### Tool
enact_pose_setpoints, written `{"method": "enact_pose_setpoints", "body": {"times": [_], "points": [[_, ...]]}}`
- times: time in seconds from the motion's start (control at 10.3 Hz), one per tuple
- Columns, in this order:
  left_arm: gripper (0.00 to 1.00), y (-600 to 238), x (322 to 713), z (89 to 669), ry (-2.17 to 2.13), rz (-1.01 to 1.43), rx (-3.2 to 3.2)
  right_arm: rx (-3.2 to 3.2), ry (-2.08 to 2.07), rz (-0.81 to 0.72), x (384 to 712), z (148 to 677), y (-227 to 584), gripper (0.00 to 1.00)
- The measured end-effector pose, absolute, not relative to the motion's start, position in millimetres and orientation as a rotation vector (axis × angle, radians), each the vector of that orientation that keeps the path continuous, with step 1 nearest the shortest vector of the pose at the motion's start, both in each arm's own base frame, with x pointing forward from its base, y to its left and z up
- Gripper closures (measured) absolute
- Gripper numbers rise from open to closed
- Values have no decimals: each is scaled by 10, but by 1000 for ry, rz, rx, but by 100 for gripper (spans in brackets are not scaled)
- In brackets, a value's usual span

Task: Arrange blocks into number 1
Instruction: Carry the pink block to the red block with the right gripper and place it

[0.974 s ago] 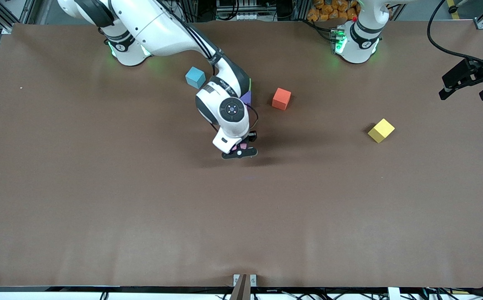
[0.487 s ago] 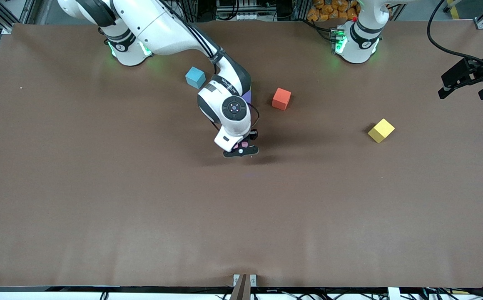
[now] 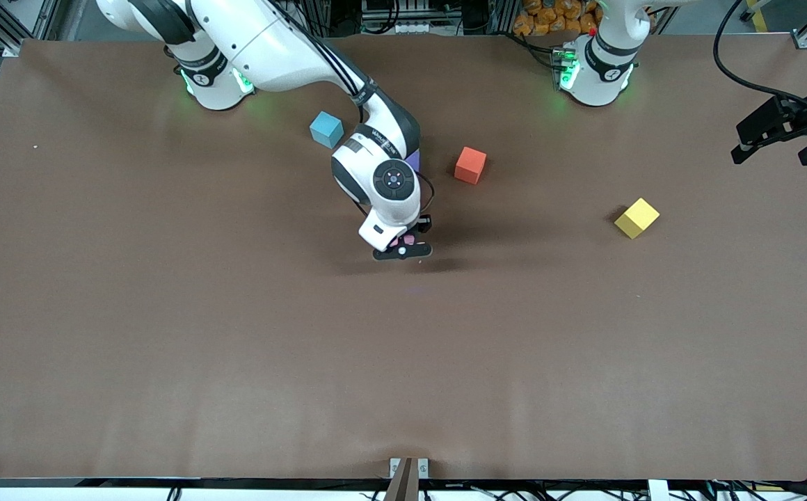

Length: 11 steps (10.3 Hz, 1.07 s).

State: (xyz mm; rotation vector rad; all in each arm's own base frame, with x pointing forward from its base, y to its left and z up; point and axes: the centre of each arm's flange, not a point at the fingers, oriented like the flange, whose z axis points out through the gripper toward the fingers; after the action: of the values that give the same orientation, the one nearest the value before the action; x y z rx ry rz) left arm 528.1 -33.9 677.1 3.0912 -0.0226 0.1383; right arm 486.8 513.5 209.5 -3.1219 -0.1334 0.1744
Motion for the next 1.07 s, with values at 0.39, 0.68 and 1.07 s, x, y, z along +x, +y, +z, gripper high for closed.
{"method": "enact_pose_setpoints", "body": {"times": [0.39,0.68,1.07], "points": [[0,-340,5282,6769,-23,137,3091,-3127,-125,181,4816,2067,5150,44],[0,-340,5281,6768,-23,136,3091,-3130,-95,183,4804,2061,5156,33],[0,-345,5282,6765,-25,134,3092,-3101,-68,107,4912,2460,5147,0]]}}
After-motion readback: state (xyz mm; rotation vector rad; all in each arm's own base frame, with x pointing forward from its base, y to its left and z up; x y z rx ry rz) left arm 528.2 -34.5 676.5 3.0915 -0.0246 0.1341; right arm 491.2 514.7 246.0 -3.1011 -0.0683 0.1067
